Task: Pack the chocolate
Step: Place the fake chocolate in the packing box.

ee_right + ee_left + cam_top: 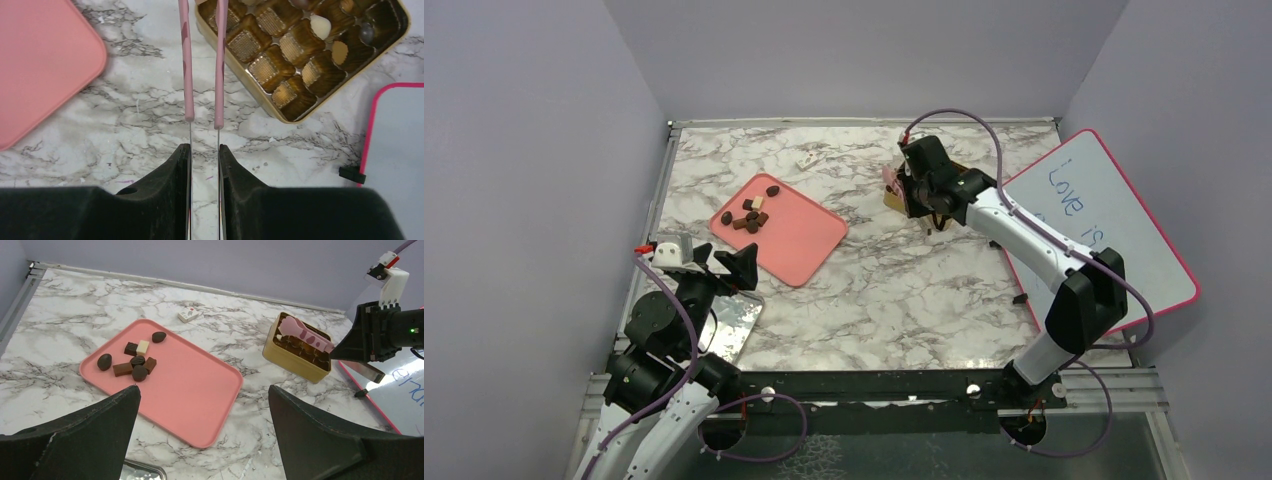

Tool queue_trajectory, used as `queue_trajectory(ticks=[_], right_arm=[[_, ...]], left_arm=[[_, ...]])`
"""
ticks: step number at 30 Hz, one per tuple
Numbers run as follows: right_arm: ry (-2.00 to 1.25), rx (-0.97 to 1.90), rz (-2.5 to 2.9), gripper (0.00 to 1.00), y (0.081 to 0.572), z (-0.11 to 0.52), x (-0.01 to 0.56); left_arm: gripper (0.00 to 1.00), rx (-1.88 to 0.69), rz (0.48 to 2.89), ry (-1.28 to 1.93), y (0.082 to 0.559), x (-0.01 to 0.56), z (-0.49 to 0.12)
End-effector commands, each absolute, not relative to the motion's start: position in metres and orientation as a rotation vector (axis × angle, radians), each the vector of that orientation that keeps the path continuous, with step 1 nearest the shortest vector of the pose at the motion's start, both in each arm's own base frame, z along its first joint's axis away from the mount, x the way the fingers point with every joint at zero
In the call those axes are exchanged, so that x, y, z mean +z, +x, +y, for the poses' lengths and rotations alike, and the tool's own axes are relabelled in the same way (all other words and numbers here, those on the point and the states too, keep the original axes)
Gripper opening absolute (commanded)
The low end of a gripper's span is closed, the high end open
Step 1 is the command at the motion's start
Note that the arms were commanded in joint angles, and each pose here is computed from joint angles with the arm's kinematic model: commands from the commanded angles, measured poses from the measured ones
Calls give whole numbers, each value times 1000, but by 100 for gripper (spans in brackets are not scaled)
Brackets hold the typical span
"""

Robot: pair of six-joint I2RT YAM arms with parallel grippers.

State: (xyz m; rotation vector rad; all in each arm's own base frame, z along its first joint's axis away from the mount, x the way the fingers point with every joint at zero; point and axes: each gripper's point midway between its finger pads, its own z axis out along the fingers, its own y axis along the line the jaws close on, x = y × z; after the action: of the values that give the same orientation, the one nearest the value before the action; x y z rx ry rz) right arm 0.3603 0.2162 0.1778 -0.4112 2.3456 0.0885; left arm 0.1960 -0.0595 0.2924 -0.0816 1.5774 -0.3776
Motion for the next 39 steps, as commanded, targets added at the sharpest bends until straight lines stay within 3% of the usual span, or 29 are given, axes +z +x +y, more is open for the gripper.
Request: queue_trajectory(ticks=[1,21,39], right_arm=[[-331,25,2349,27,365,189,184],[-233,-51,2402,29,389,145,154],[-255,38,2408,34,390,152,148]], left_arm=[[99,-375,1563,-85,197,295,-59],[99,-370,1565,-87,198,294,-58],[99,-374,1563,-90,197,294,-58]])
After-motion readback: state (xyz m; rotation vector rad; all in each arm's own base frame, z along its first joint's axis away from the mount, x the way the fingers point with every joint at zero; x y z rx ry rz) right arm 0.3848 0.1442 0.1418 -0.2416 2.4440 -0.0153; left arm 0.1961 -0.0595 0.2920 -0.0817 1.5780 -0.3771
